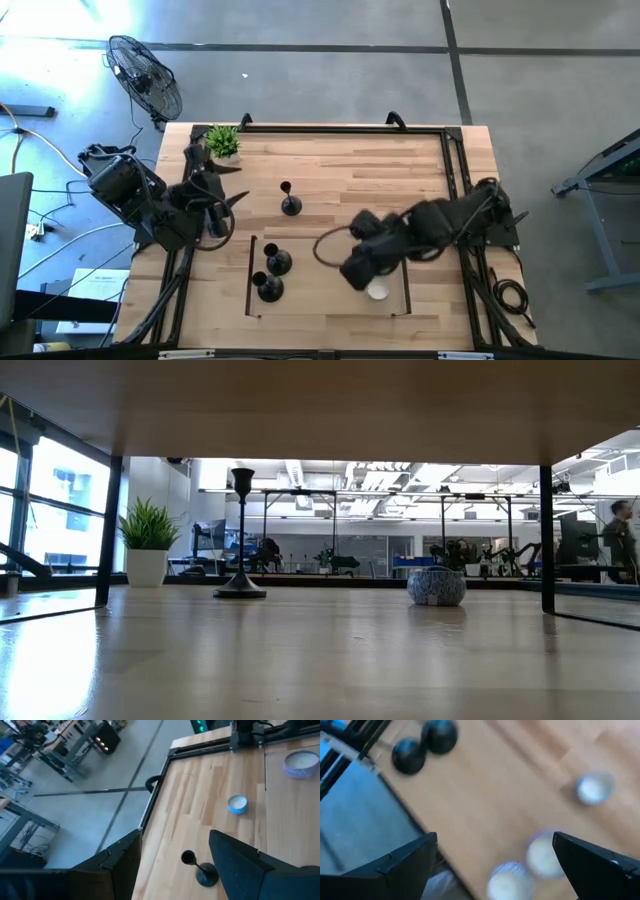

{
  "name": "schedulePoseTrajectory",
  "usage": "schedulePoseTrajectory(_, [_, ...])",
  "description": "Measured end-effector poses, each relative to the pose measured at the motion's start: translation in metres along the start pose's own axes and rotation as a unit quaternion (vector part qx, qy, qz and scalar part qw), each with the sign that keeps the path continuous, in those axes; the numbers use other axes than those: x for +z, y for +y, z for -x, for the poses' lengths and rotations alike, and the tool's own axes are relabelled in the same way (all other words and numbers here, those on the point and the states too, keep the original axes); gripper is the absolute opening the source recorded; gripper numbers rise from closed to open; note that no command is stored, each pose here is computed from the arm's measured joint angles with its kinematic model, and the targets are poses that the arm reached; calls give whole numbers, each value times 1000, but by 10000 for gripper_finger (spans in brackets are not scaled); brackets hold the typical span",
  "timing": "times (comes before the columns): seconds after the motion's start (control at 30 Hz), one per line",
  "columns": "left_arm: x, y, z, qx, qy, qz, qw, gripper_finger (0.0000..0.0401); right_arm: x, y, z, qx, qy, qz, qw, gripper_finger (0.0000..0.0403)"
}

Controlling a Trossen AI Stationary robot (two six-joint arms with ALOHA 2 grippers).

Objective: Pick & Place candle stick holders
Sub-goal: Put the black candle holder on the shelf

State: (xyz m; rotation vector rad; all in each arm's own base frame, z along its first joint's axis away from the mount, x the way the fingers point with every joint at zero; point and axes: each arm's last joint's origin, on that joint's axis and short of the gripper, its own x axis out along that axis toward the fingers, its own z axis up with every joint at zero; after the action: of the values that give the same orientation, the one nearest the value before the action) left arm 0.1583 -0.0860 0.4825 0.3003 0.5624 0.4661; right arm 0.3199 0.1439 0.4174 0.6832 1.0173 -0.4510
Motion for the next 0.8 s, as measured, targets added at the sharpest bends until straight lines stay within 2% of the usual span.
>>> schedulePoseTrajectory(0.13, [2,11,-4,13,7,20,1000,227,26,-16,6,-19,-52,47,997,389])
schedulePoseTrajectory(0.23, [6,30,-4,-37,34,79,996,227,42,-26,10,-19,-66,81,994,389])
schedulePoseTrajectory(0.37, [14,60,-6,-103,61,146,982,227,52,-37,20,-10,-71,123,990,389])
schedulePoseTrajectory(0.5, [24,86,-18,-94,52,181,978,227,55,-45,31,-9,-83,164,983,389])
schedulePoseTrajectory(0.57, [27,97,-27,-101,54,199,973,227,55,-48,38,-9,-92,182,979,389])
schedulePoseTrajectory(0.67, [29,108,-54,-155,96,235,955,227,52,-51,48,-6,-103,216,971,389])
schedulePoseTrajectory(0.8, [27,115,-100,-159,162,255,940,227,44,-53,61,-1,-118,243,963,389])
